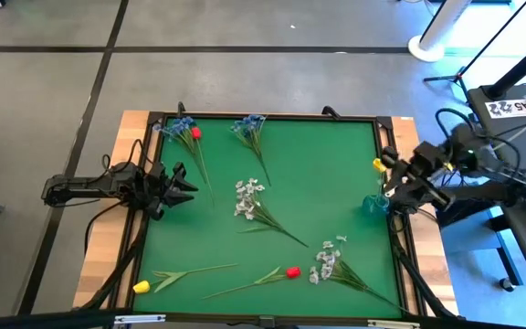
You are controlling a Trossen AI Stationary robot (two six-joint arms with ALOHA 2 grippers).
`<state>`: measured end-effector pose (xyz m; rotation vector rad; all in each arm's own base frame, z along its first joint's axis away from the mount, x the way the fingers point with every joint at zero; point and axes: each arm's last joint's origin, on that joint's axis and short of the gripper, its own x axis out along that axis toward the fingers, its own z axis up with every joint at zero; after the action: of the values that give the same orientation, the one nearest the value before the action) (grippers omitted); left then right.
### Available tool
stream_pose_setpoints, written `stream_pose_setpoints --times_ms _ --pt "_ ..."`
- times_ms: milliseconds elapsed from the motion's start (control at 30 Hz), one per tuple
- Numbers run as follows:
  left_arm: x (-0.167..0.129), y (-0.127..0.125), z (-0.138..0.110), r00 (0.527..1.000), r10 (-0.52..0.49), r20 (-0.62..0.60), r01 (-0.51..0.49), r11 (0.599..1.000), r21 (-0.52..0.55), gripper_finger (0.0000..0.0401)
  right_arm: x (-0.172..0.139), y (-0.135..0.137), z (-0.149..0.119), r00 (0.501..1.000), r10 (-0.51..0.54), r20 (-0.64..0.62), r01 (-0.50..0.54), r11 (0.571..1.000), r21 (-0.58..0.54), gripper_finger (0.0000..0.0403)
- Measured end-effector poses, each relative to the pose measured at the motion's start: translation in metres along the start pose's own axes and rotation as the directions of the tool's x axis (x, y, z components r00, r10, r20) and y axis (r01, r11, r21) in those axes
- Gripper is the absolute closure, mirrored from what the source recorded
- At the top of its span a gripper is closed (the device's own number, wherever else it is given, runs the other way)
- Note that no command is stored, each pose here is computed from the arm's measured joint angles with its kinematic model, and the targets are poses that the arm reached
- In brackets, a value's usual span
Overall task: Sort flowers into vase by color
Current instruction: Put the top white flower into the blue vase
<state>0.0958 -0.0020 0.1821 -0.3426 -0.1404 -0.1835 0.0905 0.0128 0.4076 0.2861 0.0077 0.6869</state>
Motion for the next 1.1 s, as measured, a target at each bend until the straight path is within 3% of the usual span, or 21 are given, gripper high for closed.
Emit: stream_pose_setpoints --times_ms 133,300,467,733,933,1100 --pt "0.000 0.000 0.000 1.000 0.001 0.000 -0.001 1.000 0.000 0.0268 0.024 -0.016 0.013 0.990 0.140 0.029 -0.139 0.990 -0.021 0.0311" --pt "0.000 0.000 0.000 1.000 0.000 0.000 0.000 1.000 0.000 0.0268 0.042 -0.020 0.011 0.983 0.180 0.021 -0.180 0.984 0.001 0.0311" --pt "0.000 0.000 0.000 1.000 0.000 0.000 0.000 1.000 0.000 0.0268 0.068 -0.006 0.000 0.978 0.209 0.004 -0.209 0.978 0.000 0.0311" --pt "0.000 0.000 0.000 1.000 0.000 0.000 0.000 1.000 0.000 0.0268 0.122 0.032 -0.039 0.976 0.192 -0.102 -0.193 0.981 0.001 0.0311" --pt "0.000 0.000 0.000 1.000 0.000 0.000 0.000 1.000 0.000 0.0268 0.163 0.050 -0.082 0.968 0.092 -0.235 -0.093 0.996 0.007 0.0311" --pt "0.000 0.000 0.000 1.000 0.000 0.000 0.000 1.000 0.000 0.0268 0.194 0.059 -0.105 0.967 0.031 -0.253 -0.035 0.999 -0.014 0.0311"
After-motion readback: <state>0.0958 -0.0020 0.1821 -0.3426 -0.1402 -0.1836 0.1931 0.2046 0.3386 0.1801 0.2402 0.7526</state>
